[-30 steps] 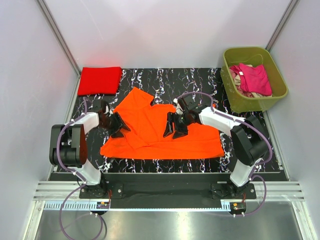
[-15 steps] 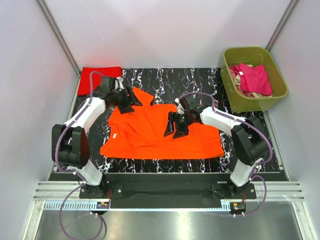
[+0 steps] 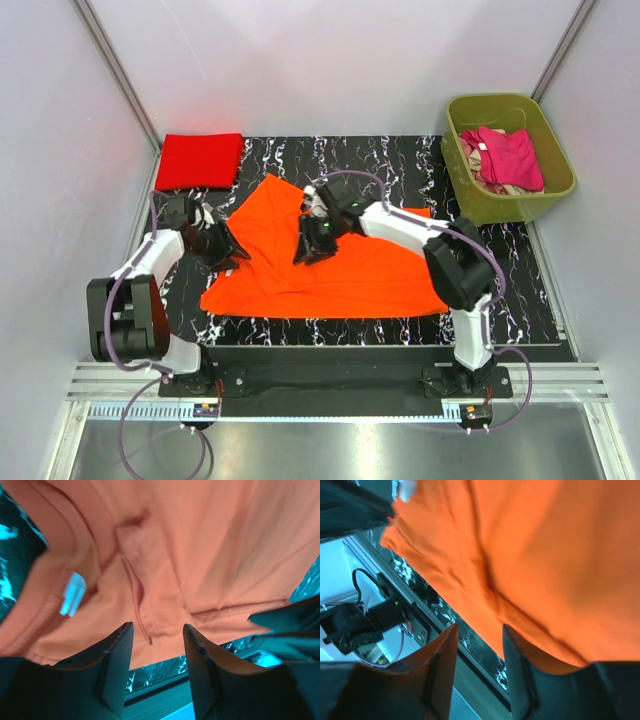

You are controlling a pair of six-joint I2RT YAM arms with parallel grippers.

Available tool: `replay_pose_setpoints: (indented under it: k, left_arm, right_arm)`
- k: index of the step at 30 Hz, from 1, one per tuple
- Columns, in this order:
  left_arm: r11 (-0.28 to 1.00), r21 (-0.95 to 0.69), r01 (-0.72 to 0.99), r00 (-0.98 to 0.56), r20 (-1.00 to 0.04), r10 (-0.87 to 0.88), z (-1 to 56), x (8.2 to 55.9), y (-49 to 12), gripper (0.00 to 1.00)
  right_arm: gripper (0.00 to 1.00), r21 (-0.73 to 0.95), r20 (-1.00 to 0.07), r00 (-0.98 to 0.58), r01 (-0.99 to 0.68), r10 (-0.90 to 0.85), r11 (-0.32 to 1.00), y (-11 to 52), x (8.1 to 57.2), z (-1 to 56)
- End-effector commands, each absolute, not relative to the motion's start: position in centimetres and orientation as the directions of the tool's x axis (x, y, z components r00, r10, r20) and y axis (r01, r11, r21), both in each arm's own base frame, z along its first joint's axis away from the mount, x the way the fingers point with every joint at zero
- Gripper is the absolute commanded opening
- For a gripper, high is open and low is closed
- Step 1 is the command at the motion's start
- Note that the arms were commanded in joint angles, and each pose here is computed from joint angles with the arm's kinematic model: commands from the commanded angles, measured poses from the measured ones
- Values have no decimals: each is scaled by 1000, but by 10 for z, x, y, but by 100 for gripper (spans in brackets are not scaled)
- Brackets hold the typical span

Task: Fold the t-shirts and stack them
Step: Fold the tshirt

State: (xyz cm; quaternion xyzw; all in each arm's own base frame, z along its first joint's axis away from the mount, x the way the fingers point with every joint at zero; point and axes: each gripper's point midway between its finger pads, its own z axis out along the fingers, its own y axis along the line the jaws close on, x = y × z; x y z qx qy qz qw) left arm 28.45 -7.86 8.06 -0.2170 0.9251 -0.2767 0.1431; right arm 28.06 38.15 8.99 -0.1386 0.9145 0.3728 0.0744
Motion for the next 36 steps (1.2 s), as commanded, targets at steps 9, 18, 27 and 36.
replay_pose_setpoints:
  k: [9, 18, 27, 36]
  left_arm:
    - [675, -655, -339, -838, -115, -533, 65, 346, -59, 54]
    - [642, -675, -363, -817, -101, -568, 62, 357, -61, 50]
    - [634, -658, -405, -820, -44, -570, 43, 356, -65, 52]
    - [661, -651, -372, -842, -63, -536, 36, 362, -65, 46]
  right_arm:
    - [48, 572, -352, -850, -527, -393, 628, 470, 257, 69]
    - [52, 530, -360, -823, -567, -439, 630, 475, 254, 58]
    - [55, 549, -328, -837, -546, -437, 633, 482, 247, 59]
    - [57, 622, -231, -933, -359, -275, 696, 473, 236, 82]
